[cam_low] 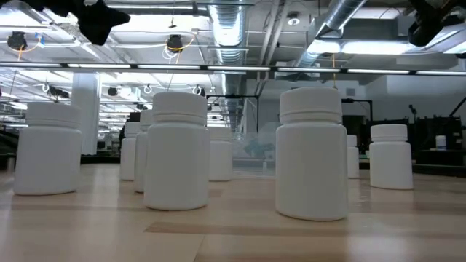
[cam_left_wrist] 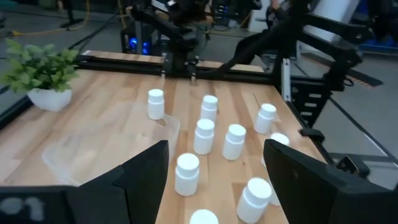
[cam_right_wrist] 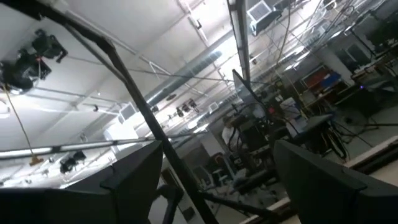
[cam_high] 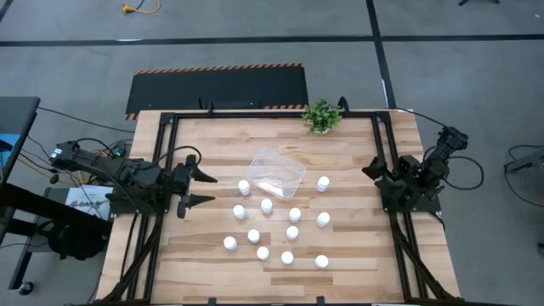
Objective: Pick and place pill bottles into a basket
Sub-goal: Put the pill bottle into the bin
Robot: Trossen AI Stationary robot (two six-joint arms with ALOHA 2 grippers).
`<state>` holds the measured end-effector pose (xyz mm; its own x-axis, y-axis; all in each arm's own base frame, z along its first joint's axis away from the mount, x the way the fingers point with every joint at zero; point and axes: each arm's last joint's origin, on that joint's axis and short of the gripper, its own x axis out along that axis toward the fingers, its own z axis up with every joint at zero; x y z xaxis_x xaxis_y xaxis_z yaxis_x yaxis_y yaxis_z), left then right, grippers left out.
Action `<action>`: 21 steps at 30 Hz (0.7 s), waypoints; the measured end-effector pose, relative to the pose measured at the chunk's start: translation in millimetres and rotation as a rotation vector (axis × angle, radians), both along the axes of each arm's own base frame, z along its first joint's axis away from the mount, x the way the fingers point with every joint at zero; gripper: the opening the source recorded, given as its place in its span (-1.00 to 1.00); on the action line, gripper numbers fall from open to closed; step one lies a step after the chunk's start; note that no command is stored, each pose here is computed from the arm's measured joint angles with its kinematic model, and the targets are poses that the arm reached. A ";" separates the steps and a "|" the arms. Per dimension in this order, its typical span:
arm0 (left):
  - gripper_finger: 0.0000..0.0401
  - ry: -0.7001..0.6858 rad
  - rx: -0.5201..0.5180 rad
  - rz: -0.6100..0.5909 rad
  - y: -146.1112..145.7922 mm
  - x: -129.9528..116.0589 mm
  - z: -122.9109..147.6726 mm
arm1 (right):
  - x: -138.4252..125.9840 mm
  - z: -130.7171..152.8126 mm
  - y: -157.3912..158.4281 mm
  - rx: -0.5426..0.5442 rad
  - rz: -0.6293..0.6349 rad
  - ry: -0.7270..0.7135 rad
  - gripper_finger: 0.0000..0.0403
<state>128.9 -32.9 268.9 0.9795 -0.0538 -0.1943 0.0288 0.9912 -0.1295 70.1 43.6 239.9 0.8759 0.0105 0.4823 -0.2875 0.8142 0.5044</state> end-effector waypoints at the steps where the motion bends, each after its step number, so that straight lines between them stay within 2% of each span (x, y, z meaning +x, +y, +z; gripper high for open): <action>1: 0.25 -0.001 -0.001 0.007 0.0 0.5 1.2 | -0.5 0.8 -0.4 0.007 0.001 -0.008 0.50; 7: 0.25 -0.015 -0.068 0.040 0.9 -0.1 5.4 | -5.2 8.1 -1.6 0.028 0.076 -0.115 0.50; 15: 0.25 -0.008 -0.138 0.058 1.0 -0.2 4.9 | -8.3 12.7 -3.8 0.054 0.091 -0.174 0.50; 19: 0.25 -0.009 -0.163 0.073 1.3 -0.1 5.0 | -6.5 25.3 -4.5 0.001 0.019 -0.092 0.50; 21: 0.25 -0.009 -0.164 0.076 1.4 -0.1 5.0 | -3.4 35.2 -3.4 -0.091 -0.043 0.022 0.50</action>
